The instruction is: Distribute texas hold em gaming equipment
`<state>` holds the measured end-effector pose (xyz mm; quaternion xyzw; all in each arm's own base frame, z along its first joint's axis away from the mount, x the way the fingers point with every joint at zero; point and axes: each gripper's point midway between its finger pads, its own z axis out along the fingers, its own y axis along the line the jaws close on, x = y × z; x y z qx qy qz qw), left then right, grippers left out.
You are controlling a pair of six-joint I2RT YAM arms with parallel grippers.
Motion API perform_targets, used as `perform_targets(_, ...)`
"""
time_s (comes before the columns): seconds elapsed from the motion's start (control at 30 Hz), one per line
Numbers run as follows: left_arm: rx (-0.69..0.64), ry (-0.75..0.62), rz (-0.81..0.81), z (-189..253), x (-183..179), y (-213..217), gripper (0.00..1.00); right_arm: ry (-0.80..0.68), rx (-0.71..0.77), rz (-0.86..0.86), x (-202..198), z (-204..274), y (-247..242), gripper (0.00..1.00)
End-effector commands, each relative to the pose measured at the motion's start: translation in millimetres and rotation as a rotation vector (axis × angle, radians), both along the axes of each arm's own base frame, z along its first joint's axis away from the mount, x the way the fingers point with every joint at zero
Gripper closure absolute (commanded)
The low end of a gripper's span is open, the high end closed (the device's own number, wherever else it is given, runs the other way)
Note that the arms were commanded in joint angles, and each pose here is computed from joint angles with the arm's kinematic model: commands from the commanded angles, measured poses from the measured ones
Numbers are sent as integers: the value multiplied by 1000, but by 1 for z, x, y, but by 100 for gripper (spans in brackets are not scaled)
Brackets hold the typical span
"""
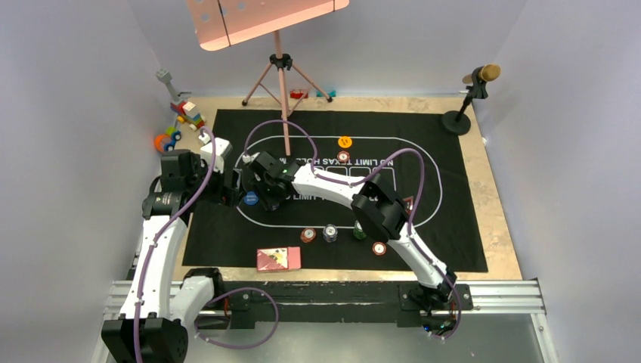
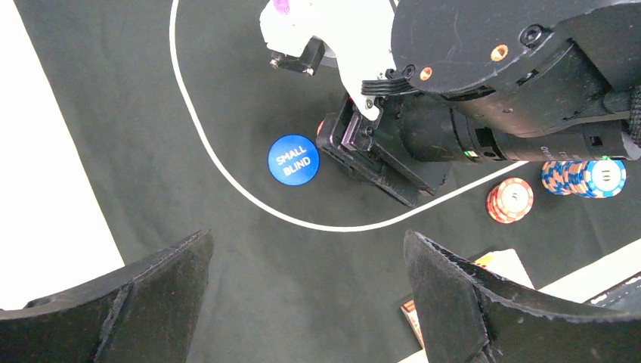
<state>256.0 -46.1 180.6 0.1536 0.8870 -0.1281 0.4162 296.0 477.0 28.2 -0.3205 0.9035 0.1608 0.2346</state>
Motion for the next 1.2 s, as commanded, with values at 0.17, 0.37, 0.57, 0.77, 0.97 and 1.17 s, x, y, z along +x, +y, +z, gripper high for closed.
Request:
perform_targets(0.17, 5, -35, 0, 5, 3, 1, 0, -26, 31, 36, 0, 29, 7, 41)
perform_targets(0.37, 5, -39, 0, 6, 3, 1, 0, -85, 38, 15, 8, 59, -1, 39)
perform_targets(0.57, 7, -43, 1, 6, 2, 1, 0, -134, 43, -54, 11, 101, -36, 38)
perform_targets(0.77, 7, -42, 0, 6, 2, 1, 0, -103, -35, -117, -15, 98, -93, 29)
perform_targets(0.97, 7, -44, -1, 6, 2, 1, 0, -44, -118, -188, -47, 76, -145, 24)
perform_targets(1.17, 8, -42, -1, 6, 2, 1, 0, 2, -165, -236, -63, 57, -169, 23)
